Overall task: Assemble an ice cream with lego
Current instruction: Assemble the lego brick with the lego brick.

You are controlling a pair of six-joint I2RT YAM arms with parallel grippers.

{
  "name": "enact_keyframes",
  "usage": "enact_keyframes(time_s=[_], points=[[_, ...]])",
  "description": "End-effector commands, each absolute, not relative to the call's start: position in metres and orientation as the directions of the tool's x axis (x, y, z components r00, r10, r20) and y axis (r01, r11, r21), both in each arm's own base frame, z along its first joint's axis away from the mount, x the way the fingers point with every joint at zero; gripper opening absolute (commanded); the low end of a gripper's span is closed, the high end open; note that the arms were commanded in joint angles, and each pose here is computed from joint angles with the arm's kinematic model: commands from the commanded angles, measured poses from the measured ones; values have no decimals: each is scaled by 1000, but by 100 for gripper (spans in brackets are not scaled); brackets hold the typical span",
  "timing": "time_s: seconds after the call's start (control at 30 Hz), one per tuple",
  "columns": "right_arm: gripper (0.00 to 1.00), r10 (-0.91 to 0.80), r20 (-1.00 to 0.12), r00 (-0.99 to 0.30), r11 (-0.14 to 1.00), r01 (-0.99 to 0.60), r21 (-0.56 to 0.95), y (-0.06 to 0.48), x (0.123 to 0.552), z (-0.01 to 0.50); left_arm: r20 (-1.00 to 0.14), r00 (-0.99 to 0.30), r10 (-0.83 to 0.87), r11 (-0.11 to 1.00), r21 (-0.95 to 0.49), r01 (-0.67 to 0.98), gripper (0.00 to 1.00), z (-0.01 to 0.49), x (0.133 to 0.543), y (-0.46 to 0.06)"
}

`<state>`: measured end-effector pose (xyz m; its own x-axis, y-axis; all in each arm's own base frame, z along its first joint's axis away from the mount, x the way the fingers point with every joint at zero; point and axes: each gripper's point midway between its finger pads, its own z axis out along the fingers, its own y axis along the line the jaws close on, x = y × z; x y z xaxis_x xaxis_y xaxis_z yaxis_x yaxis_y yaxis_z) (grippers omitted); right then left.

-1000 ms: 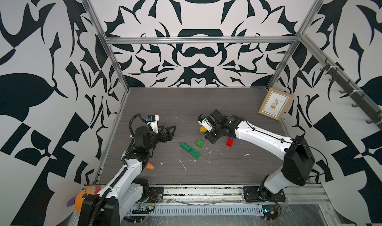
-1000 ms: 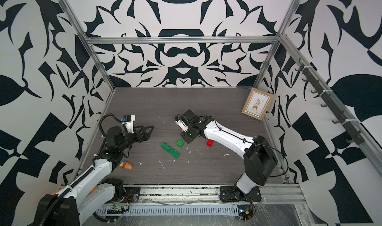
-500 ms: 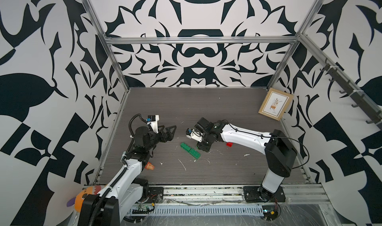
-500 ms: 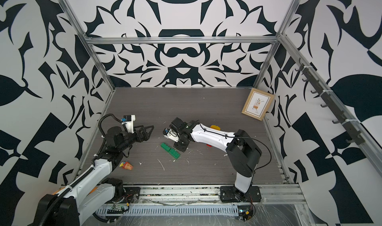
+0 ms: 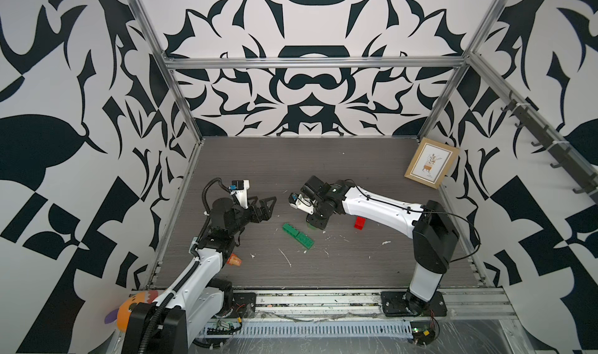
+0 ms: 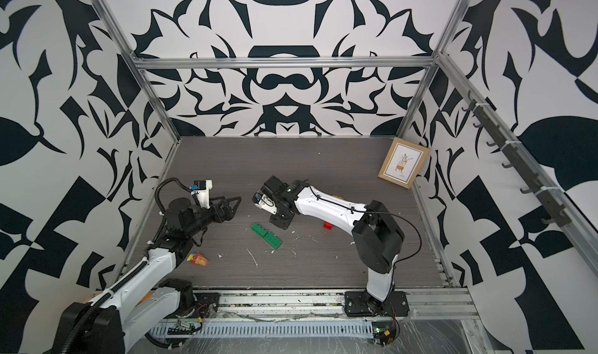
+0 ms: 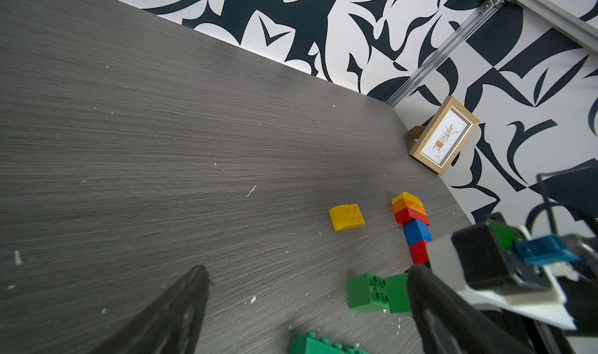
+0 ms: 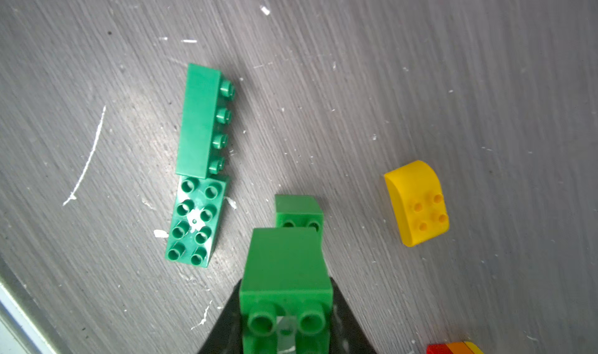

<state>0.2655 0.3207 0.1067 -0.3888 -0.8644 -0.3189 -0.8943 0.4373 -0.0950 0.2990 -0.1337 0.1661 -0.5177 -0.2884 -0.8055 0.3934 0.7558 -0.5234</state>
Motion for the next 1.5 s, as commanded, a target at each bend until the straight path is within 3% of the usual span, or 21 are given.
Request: enact_keyframes(time_s=[0.0,0.33,0.6,0.9,1.47], points=[[10,-860,-274,-432,476,-871,-121,316,272,113,-814,-506,-285,747,-519,415,99,170,298,-136],[9,-875,-227,-427,451,-890,-67,323,266,94,-814,-506,-285,748,-519,413,99,170,299,-136],[9,-888,-194,-418,439,-895,-80,318,266,87,-812,-511,-284,747,-521,413,99,169,299,-137],[9,-880,-230,-415,445,-890,-99,319,270,93,-811,-511,-284,748,-521,411,99,169,299,-136],[9,-879,-154,-451,467,-880,-90,295,261,72,-814,-507,-283,750,-517,412,99,170,299,-136]])
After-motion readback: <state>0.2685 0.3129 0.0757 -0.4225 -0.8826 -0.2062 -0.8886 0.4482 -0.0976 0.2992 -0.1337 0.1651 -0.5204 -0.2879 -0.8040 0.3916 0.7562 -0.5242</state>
